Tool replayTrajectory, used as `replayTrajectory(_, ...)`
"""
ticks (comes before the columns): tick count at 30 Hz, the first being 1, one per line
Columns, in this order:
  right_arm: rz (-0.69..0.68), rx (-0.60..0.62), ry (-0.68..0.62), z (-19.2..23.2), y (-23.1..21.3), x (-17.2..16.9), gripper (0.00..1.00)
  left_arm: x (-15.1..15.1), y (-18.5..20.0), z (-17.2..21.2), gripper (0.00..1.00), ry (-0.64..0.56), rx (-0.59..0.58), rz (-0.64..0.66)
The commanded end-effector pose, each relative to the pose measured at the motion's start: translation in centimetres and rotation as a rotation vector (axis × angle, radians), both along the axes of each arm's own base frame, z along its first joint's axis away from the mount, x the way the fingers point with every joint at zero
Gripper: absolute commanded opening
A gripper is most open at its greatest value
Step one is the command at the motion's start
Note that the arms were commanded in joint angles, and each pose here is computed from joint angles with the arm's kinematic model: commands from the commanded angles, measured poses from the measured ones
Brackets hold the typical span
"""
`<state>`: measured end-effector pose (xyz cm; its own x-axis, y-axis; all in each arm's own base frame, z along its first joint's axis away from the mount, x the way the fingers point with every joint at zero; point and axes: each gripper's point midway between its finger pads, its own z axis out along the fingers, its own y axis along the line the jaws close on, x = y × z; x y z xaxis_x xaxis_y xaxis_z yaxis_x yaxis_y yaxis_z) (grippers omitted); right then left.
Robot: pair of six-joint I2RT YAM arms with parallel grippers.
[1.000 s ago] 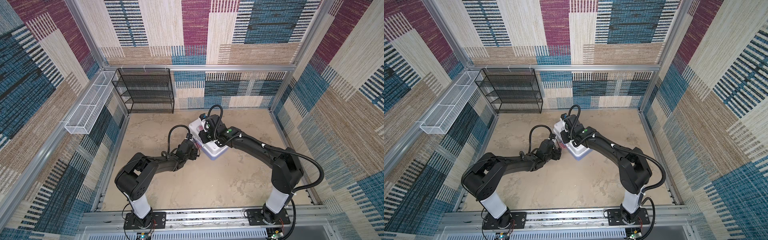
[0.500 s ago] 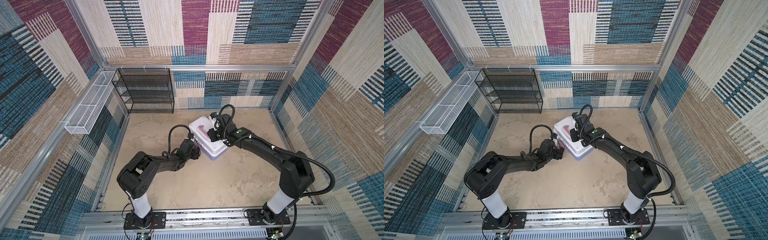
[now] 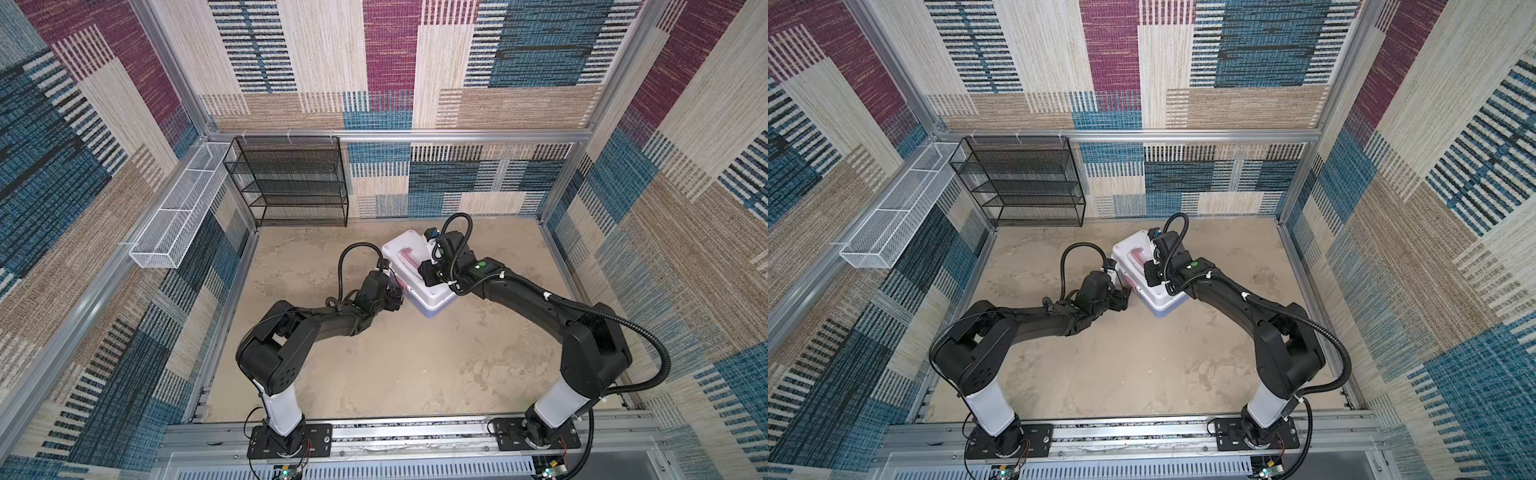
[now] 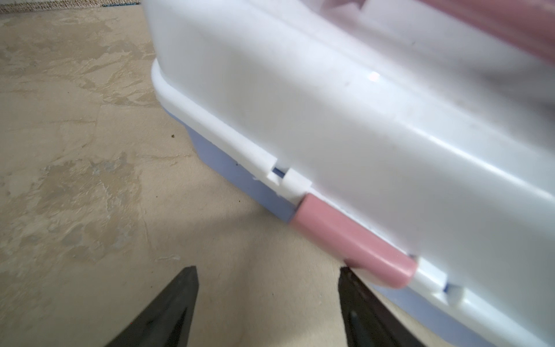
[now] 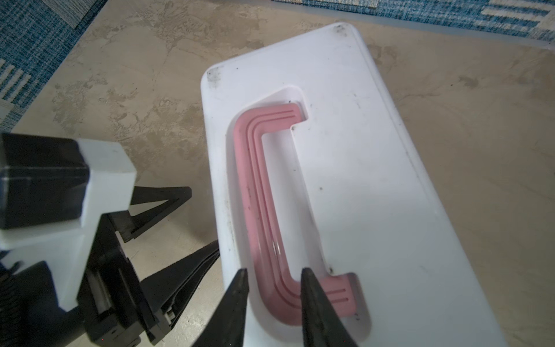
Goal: Pack the tool kit
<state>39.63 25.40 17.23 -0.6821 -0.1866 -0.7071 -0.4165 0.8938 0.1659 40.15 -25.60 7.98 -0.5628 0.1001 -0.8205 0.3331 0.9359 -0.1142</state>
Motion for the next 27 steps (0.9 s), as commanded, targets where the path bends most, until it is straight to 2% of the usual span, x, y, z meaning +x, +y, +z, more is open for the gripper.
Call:
replayTrajectory(1, 0.015, -0.003, -0.060, 1.0, 0.0, 0.5, 0.42, 0.3, -0.4, 1.1, 0.77, -0.022, -0.042, -0.003)
replayTrajectory(3, 0.011, -0.009, -0.079, 1.4, -0.2, 0.6, 0.57, 0.2, -0.4, 1.1, 0.77, -0.022, -0.041, -0.006)
replayTrajectory(5, 0.009, -0.012, -0.089, 1.7, -0.4, 0.8, 0.62, 0.0, -0.2, 0.9, 0.77, -0.018, -0.038, -0.008)
replayTrajectory(14, 0.008, -0.038, -0.111, 1.8, -0.7, 1.9, 0.65, -1.1, 1.1, 0.2, 0.77, -0.007, -0.024, 0.006)
replayTrajectory(17, -0.003, -0.052, -0.115, 1.7, -1.4, 2.8, 0.75, -1.3, 1.3, 0.1, 0.77, -0.003, -0.015, 0.004)
replayTrajectory(19, -0.006, -0.046, -0.121, 1.8, -1.9, 3.3, 0.77, -1.4, 1.3, -0.1, 0.77, 0.001, -0.012, 0.002)
replayTrajectory(24, 0.009, -0.061, -0.115, 1.3, -2.6, 4.3, 0.77, -1.4, 1.0, -0.2, 0.77, 0.004, -0.018, -0.006)
replayTrajectory(27, 0.042, -0.074, -0.089, 0.5, -2.1, 4.3, 0.73, -1.4, 0.9, -0.2, 0.77, 0.006, -0.023, -0.007)
